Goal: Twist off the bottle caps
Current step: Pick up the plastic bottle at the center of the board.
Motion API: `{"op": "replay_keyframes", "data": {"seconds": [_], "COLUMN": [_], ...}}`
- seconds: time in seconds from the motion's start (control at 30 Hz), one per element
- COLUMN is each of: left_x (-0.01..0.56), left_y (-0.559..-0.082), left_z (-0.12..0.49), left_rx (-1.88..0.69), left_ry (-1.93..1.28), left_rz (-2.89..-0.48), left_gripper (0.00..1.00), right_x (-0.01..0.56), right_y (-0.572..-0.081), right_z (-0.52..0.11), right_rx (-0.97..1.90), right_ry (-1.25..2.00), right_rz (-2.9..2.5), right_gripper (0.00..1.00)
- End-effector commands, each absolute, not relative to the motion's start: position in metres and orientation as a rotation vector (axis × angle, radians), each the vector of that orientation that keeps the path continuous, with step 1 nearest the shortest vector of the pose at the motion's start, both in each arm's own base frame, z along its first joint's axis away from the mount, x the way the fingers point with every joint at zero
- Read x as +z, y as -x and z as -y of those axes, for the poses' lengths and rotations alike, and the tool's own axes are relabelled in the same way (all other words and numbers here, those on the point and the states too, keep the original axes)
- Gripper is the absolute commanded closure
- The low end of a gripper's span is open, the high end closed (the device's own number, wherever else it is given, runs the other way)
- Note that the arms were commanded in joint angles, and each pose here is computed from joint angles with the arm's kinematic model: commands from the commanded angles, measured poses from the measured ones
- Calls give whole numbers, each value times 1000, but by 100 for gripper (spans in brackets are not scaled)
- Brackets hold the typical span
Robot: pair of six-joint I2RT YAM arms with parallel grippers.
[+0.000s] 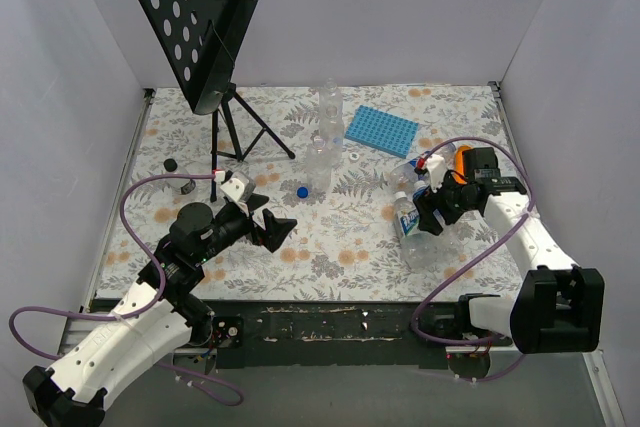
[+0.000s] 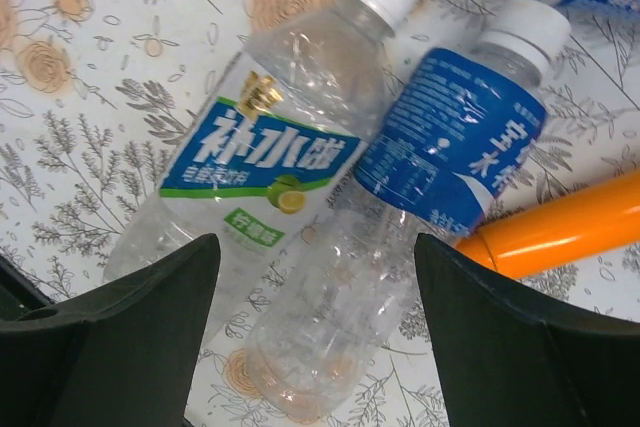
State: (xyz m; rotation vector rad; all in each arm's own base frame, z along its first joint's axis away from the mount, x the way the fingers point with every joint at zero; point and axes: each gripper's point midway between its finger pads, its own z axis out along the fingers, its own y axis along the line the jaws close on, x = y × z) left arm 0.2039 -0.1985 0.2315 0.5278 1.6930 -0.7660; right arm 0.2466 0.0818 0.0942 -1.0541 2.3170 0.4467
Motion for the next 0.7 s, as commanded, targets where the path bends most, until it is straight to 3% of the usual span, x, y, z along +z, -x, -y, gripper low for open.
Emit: {"op": "replay_keyframes", "data": {"seconds": [0.0,0.67], "left_x": [233,235], "left_y": [-206,-204], "left_z": [195,197], "left_rx": [-746,-756], "left_ry": [-529,-539], "left_rz": [-1676,-1667], "left_gripper": [2,2], "right_x": [98,51], "right_y": [-264,-263], "right_z": [-62,-44], "right_rx": [333,307], "right_ry": [967,870], "right_rz": [-2358,-2548], "right_gripper": [14,25]}}
